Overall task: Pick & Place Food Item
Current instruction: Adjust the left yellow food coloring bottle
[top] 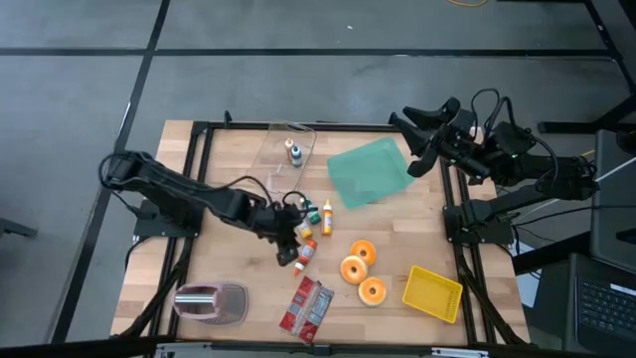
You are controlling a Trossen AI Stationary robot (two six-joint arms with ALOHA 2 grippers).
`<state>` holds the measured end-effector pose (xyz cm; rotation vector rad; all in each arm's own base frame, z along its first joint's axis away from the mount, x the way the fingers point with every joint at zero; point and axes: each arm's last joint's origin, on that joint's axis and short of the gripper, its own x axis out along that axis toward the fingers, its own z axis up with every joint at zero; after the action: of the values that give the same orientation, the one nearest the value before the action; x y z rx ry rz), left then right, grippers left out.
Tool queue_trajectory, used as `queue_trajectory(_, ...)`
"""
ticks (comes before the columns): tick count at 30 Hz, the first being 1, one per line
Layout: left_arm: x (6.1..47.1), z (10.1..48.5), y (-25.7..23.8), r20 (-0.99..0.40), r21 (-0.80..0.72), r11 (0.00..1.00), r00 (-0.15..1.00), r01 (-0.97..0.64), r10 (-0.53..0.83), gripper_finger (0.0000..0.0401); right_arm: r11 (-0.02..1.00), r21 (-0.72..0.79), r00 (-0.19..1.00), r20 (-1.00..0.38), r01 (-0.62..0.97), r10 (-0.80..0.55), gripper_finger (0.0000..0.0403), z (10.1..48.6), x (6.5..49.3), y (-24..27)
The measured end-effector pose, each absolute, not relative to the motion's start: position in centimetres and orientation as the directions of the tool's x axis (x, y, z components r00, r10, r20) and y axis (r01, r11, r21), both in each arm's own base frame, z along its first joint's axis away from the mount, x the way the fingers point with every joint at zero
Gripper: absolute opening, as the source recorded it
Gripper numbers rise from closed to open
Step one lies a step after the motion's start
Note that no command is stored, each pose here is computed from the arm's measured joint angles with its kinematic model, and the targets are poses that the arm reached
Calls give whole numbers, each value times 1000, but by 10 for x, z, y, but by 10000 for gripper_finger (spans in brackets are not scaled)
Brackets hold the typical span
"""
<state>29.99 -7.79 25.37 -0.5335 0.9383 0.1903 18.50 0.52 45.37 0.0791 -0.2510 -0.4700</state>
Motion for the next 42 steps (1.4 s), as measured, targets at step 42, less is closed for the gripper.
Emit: queue_trajectory(42,329,232,-140,-756,-102,875,608,-474,241,158,966,142,951,193,216,-241,168,449,188,15)
